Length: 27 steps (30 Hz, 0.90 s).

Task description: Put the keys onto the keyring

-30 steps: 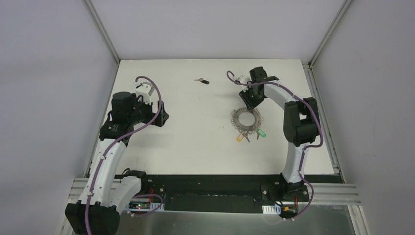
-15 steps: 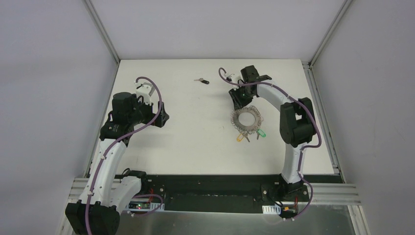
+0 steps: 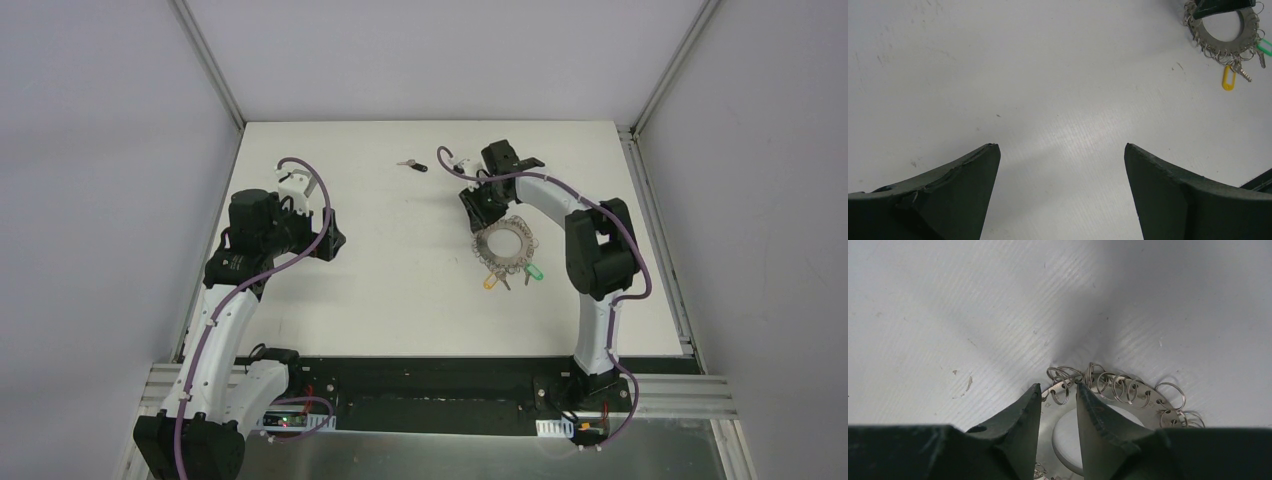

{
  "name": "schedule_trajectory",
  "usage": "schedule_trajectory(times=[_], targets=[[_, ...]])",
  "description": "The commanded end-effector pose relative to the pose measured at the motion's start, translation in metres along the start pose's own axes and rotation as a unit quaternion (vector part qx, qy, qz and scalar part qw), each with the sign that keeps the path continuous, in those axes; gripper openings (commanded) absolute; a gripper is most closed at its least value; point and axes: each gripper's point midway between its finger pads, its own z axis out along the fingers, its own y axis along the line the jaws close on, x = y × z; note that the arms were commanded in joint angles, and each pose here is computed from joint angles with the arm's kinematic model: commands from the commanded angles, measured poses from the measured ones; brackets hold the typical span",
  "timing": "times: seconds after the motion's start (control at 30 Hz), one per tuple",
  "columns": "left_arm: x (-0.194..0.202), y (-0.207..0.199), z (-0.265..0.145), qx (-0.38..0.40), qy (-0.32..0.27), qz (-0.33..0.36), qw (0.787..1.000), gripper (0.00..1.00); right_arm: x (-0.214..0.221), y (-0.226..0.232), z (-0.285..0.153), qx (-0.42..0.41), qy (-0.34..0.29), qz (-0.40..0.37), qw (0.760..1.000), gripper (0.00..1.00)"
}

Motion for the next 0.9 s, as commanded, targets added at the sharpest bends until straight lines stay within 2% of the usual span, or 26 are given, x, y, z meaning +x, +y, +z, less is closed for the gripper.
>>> schedule_trajectory(times=[0.0,0.37,0.7,0.87], targets=[[-0.008,-0.002,-0.002,0.009,-0.022,0.007,1.000,1.00,0.004,0.005,-0.009,0.003,0.001,0.002,1.000,0.34],[-0.007,-0.003,-0.002,0.010,-0.021,0.007,1.000,1.00,0.018,0.004,-0.001,0.005,0.020,0.007,1.000,0.32],[-0.007,-0.003,-0.001,0.011,-0.021,0.007,1.000,1.00,0.011,0.006,-0.001,-0.006,0.012,0.014,1.000,0.17],[-0.007,-0.003,-0.001,0.011,-0.021,0.005,1.000,1.00,0.007,0.003,-0.002,0.000,0.012,0.015,1.000,0.05]])
